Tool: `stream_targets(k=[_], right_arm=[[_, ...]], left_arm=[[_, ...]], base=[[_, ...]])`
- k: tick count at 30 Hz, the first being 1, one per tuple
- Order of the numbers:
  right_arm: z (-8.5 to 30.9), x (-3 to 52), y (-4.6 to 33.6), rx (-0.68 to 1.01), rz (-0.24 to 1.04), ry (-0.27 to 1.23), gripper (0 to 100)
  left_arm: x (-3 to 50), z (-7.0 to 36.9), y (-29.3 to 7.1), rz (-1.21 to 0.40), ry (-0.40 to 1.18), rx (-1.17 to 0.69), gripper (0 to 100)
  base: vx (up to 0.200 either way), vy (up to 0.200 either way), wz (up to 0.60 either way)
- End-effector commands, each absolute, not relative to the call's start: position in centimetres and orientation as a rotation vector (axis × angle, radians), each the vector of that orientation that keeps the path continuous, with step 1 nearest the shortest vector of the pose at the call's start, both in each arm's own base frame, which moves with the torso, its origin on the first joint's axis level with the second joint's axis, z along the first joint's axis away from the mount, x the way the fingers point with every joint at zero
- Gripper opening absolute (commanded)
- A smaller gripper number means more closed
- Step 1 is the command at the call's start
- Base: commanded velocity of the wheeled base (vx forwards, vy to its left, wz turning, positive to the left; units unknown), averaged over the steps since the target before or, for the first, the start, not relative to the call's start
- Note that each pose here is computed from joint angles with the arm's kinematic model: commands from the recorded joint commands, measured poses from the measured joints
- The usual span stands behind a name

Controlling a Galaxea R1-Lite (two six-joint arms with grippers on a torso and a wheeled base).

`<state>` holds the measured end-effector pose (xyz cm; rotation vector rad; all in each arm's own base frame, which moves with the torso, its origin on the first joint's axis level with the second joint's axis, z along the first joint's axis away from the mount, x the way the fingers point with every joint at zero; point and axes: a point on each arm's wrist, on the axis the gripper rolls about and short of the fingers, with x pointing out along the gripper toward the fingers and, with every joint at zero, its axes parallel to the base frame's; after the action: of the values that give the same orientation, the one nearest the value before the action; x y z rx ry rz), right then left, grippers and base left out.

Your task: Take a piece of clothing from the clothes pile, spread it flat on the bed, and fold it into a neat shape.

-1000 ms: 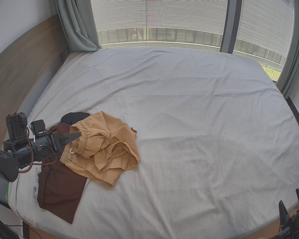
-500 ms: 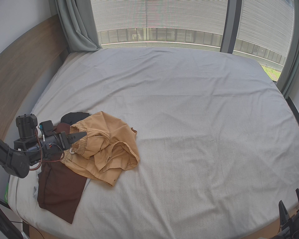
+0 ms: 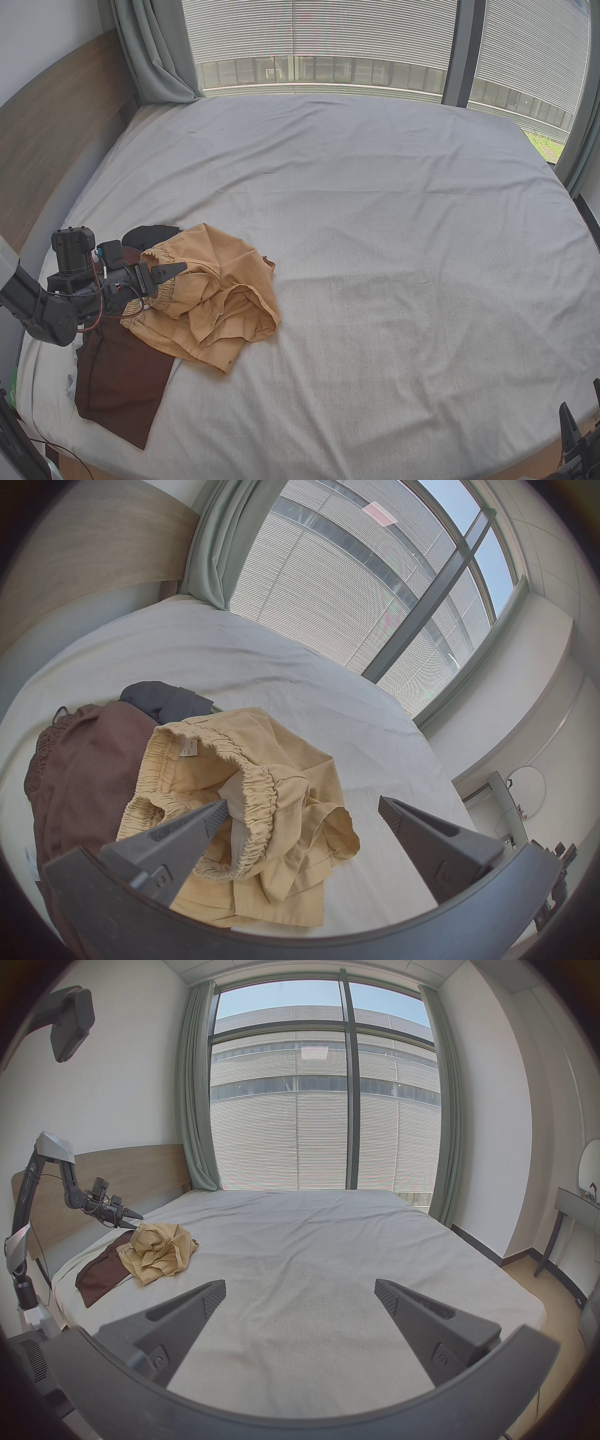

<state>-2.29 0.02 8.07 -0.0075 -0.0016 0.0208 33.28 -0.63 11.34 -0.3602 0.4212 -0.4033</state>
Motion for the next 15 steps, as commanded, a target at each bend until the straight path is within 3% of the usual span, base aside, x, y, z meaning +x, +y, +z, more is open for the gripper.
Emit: stream_targets(k=[1, 15], right_arm=[[7.6, -2.3, 0.0, -0.008, 0.021, 0.001, 100], [7.6, -2.3, 0.0, -0.008, 0.021, 0.001, 100]], left_arm=[[33.9, 10.5, -1.0, -0.414, 0.436, -0.362, 100], [35.6, 9.6, -2.1, -0.446, 0.415, -0.356, 100]], base=[[0.0, 0.0, 0.0], [0.0, 0.0, 0.0]])
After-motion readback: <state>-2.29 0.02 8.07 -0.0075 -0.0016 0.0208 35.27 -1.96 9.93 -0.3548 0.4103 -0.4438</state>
